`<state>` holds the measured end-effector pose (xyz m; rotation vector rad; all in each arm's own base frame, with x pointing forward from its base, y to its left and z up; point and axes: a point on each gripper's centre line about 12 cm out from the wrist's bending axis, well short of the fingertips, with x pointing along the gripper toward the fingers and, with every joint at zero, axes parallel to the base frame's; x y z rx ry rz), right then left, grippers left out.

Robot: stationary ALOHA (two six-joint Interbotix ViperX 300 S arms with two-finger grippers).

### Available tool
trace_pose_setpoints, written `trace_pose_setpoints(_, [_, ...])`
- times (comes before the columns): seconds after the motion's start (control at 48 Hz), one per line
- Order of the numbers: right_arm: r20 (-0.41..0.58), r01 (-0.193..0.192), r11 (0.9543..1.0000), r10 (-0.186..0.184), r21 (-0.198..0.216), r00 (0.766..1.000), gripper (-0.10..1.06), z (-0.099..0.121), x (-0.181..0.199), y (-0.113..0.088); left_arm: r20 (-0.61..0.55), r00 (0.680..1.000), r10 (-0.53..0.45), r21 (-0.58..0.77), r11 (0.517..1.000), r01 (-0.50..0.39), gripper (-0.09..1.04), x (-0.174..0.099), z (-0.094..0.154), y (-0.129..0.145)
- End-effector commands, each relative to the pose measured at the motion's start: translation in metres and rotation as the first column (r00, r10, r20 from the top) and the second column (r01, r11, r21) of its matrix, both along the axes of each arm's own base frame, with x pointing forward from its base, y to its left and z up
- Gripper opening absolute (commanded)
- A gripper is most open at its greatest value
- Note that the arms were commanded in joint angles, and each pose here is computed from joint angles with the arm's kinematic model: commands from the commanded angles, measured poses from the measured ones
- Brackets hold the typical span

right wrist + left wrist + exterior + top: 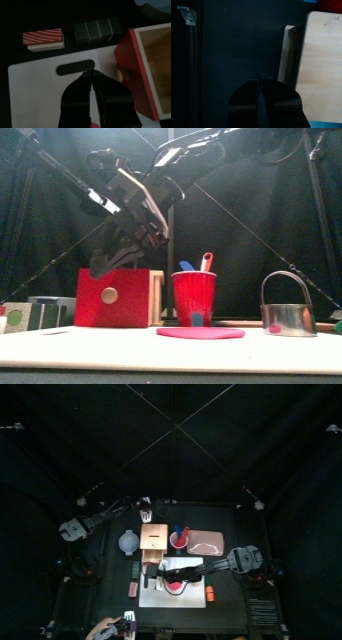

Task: Get the cutter from the drawer then cut the dough then place the extra dough in the bowl
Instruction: Shut the drawer

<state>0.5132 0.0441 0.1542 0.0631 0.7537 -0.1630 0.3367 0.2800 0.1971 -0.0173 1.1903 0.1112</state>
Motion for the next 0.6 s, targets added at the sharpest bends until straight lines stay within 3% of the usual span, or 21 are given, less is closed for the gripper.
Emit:
trace_pose_setpoints(0.021, [0.034, 0.008, 1.0000, -0.008, -0.002, 0.999, 0.18, 0.016, 0.006, -0.002, 0.021, 1.000, -0.009, 0.018, 1.000, 0.008, 0.47, 0.003, 0.010, 0.001])
trace_pose_setpoints(0.604, [-0.018, 0.060, 0.9978, -0.061, -0.028, 0.998, 0.18, -0.003, 0.009, -0.023, 0.053, 0.997, -0.056, -0.006, 0.998, 0.057, 0.47, 0.016, -0.005, -0.006])
